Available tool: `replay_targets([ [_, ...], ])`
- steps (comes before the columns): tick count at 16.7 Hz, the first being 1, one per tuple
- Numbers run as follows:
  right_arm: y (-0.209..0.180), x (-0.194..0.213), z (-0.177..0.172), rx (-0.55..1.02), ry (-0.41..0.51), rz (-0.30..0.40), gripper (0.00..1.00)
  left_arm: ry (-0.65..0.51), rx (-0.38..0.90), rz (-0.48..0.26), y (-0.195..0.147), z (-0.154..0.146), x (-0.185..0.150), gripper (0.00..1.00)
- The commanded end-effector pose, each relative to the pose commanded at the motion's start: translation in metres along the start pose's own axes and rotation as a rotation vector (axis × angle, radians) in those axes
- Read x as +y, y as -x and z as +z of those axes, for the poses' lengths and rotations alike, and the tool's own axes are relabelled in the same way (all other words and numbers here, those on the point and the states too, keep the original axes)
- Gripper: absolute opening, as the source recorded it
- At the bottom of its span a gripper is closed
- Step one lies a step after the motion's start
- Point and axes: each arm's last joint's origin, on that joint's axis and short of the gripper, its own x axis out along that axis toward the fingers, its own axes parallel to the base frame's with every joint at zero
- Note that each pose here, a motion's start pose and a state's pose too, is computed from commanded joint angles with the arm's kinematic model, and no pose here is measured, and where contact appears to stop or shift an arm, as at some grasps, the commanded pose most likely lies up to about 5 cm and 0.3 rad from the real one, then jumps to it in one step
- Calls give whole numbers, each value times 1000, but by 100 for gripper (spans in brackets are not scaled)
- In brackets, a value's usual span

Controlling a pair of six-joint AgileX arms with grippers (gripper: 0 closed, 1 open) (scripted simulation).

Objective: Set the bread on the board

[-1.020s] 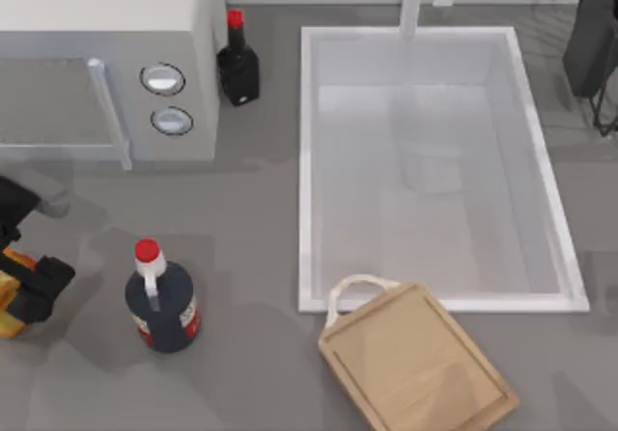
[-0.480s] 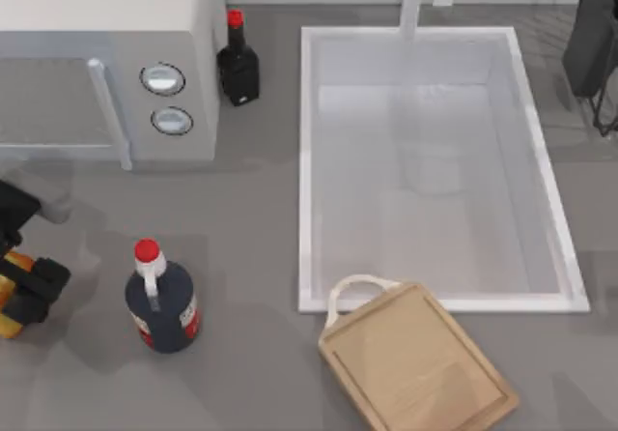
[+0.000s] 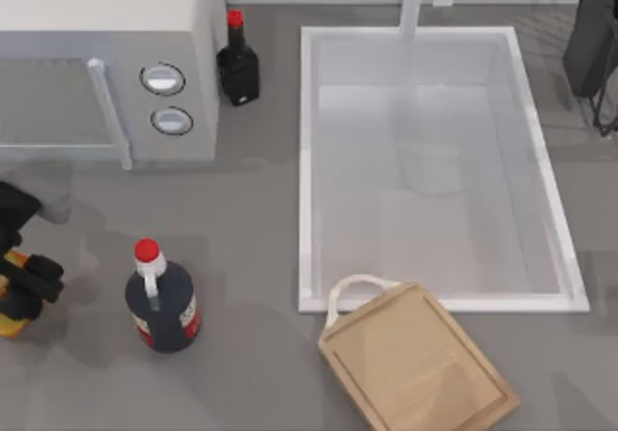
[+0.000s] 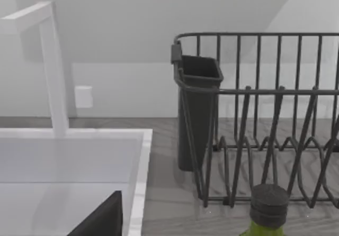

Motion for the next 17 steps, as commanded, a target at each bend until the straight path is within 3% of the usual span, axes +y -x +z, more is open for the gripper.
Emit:
replay_targets([
  [2, 0, 0, 0, 0, 0, 0, 100, 0, 0, 0, 0, 0, 0, 0],
  [11, 0, 0, 0, 0, 0, 0, 100, -1, -3, 2, 2, 1, 0, 0],
  [17, 0, 0, 0, 0, 0, 0, 100, 1, 14, -11, 53, 4, 3, 0],
])
